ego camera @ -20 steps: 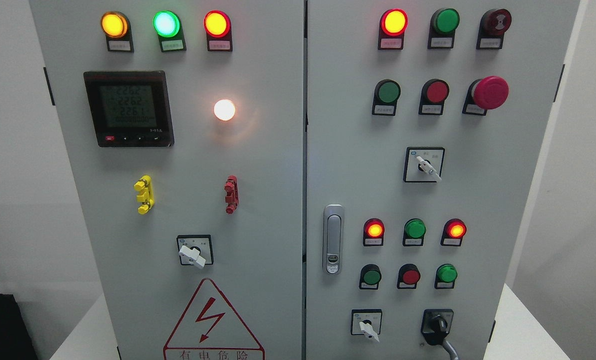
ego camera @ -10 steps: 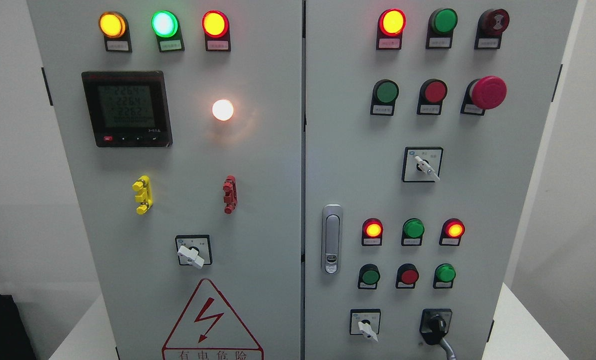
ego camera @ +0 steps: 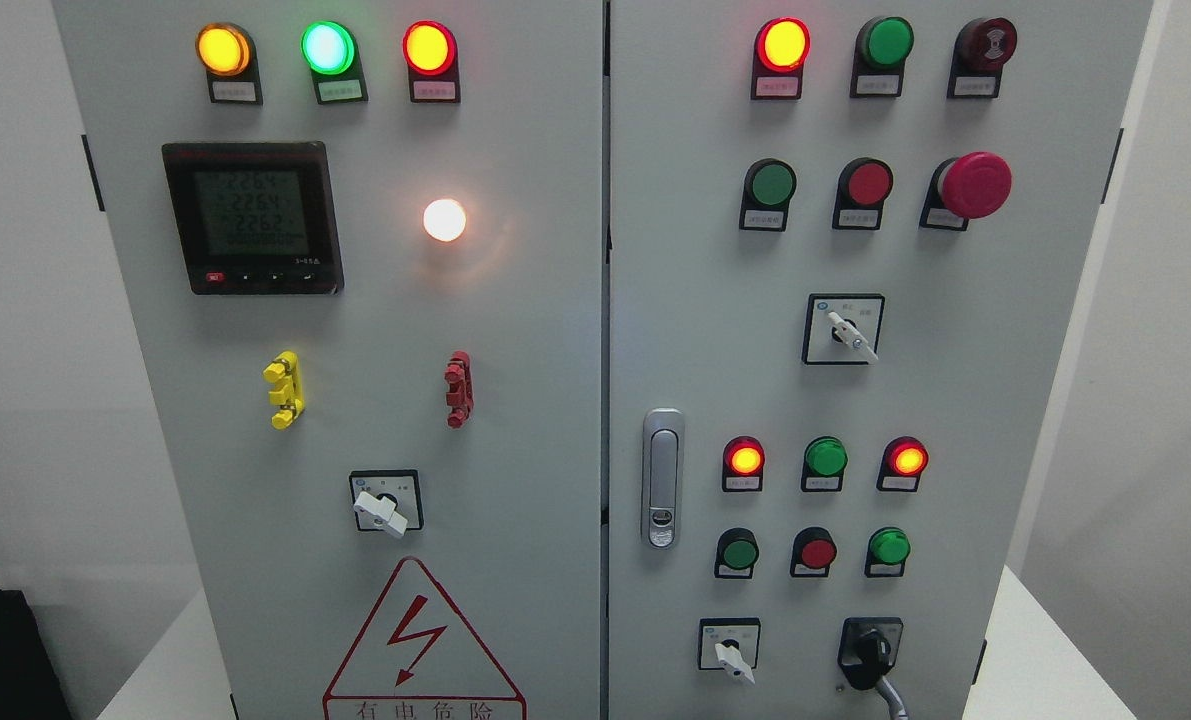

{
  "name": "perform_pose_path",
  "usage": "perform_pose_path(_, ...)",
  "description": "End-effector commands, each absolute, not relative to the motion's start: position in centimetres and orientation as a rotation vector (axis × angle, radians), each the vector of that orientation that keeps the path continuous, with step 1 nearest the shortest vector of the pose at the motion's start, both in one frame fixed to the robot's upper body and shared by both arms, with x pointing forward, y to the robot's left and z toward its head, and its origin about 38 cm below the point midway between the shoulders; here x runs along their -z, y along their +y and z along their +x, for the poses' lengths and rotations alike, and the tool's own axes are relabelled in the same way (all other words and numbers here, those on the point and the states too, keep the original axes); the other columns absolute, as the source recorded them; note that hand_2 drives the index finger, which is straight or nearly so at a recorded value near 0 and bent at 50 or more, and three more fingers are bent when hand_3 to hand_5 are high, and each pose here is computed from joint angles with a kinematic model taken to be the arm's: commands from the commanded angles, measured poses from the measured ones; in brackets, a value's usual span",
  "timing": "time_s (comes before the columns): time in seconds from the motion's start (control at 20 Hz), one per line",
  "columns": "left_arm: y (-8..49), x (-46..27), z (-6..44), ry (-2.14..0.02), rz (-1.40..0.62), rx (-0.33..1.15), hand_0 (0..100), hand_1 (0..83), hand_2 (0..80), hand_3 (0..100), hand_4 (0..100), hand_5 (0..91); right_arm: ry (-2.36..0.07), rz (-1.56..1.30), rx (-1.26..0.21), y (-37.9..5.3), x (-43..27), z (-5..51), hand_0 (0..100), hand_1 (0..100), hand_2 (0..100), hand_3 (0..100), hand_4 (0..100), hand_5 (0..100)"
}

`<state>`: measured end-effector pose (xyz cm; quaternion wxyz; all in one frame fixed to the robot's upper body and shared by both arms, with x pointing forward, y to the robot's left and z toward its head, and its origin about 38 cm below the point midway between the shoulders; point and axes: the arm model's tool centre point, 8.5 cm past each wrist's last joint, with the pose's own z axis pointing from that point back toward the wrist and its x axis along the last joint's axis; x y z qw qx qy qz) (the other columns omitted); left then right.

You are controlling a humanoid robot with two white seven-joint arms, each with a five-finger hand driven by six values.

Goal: Trip black knob to open circuit
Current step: 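Raise the right hand up to the black rotary knob on the lower door, then grip the black knob with the right hand and twist it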

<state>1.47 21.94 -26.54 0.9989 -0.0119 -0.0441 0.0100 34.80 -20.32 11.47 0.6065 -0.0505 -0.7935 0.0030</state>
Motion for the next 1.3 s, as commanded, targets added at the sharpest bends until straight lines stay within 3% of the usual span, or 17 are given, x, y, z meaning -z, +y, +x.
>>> perform_pose_path(0.0,21.89,26.54,1.46,-0.087,-0.024,-0.023,12,38.9,0.0,0,0,0.0,-1.904,-0.075,-0.04,-18.84,-13.54,35.09,69,69,0,100,100,99)
perform_pose_path(1.25,21.89,26.54,1.46,-0.087,-0.024,-0.023,12,38.9,0.0,0,0,0.0,-1.922,-0.05,-0.054,-17.9,-14.12,35.15,69,69,0,100,100,99)
